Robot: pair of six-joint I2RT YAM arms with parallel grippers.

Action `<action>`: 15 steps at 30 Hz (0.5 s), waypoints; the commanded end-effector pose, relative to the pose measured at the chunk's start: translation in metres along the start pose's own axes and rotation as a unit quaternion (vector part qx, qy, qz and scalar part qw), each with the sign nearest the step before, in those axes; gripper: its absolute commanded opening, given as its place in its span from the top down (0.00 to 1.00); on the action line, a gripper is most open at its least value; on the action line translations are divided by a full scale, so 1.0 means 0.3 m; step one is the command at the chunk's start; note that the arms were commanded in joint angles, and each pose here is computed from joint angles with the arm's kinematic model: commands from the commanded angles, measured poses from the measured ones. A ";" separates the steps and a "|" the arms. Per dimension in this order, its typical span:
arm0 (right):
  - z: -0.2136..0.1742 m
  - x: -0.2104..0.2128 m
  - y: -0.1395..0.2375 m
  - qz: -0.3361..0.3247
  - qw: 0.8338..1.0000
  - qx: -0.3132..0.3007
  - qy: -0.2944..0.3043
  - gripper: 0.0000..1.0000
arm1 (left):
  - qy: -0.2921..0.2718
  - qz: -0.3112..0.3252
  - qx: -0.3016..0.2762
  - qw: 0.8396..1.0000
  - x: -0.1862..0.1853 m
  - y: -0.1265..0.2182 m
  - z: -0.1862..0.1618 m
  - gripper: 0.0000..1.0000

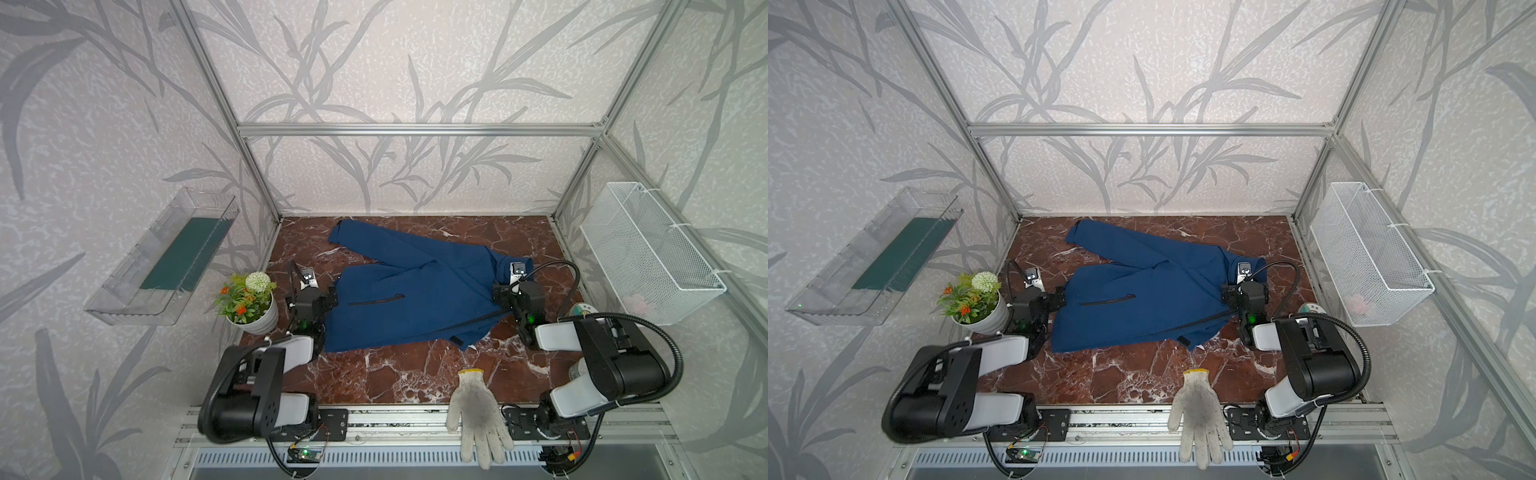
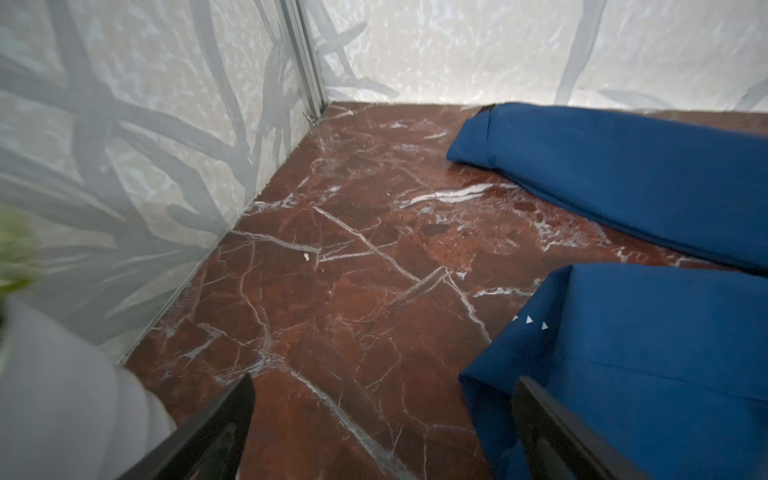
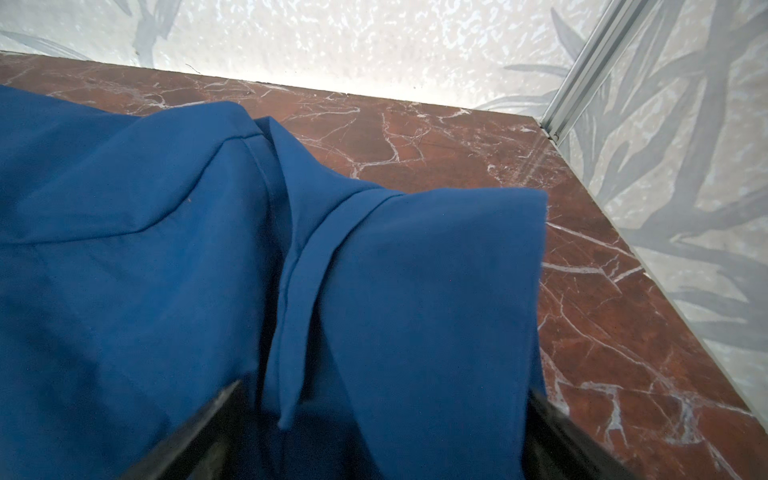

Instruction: Zip up the jacket

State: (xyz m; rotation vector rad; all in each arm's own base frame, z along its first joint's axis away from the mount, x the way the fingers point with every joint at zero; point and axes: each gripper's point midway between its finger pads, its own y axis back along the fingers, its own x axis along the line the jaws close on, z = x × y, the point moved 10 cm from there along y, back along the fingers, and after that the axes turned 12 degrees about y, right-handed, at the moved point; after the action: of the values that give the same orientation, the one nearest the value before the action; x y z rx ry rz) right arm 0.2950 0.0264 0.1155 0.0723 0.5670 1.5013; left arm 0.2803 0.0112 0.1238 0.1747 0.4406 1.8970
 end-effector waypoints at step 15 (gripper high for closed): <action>0.042 -0.014 -0.008 0.000 1.000 -0.023 -0.002 0.01 | 0.027 -0.006 -0.048 0.998 0.000 -0.063 0.040 0.01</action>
State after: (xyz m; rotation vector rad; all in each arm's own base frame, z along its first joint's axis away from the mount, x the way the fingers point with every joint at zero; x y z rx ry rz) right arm 0.2972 0.0257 0.1175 0.0702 0.5596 1.5063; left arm 0.2954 0.0187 0.1180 0.1115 0.4184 1.9078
